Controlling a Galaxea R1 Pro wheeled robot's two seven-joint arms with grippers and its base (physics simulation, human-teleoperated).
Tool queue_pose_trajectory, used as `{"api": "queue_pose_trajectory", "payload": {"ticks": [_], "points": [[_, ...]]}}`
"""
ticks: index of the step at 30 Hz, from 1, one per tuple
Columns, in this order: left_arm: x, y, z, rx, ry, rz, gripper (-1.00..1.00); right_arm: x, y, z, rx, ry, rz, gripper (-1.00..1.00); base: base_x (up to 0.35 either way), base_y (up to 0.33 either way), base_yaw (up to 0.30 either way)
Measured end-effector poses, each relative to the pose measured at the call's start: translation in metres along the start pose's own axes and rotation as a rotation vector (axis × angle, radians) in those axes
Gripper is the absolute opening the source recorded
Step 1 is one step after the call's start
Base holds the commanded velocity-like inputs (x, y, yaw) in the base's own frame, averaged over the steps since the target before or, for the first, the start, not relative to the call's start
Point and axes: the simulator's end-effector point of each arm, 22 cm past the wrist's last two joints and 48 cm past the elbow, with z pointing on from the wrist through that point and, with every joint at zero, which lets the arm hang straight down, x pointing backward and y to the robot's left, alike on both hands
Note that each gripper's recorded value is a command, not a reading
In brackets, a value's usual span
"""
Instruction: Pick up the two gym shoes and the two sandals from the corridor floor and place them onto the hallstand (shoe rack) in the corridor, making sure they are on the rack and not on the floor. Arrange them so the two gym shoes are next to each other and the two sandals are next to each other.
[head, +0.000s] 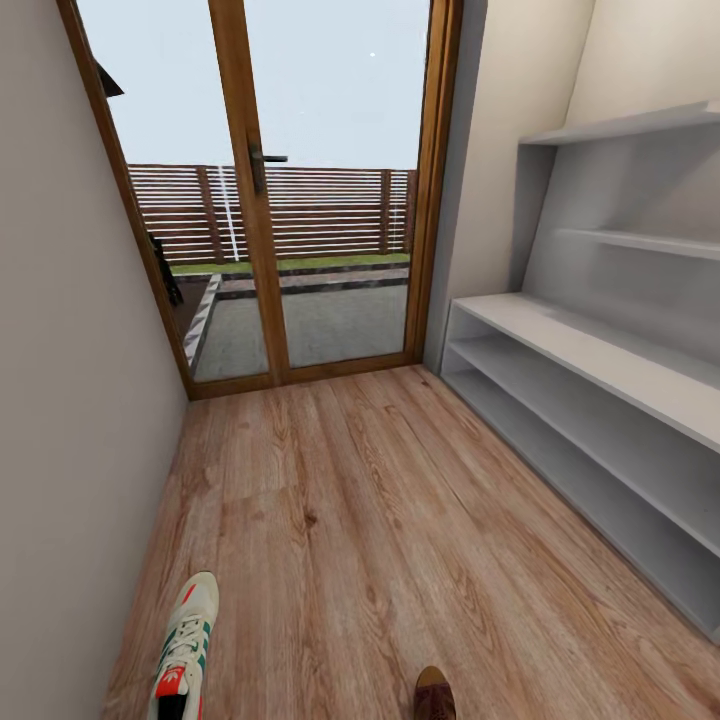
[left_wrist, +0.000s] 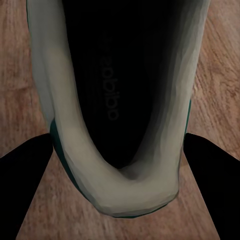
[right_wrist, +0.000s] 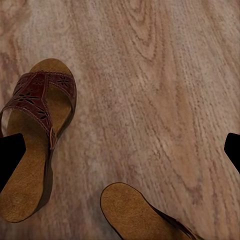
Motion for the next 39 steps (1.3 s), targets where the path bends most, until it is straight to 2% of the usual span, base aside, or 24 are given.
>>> {"api": "queue_pose_trajectory", "payload": {"ticks": [39], "points": [[0.0002, -0.0010, 0.0001, 0.002, 0.000, 0.000, -1.00, 0.0001, 0.0000, 0.0000, 0.000, 0.000, 0.001, 1.00, -0.010, 0.040, 0.000]]}}
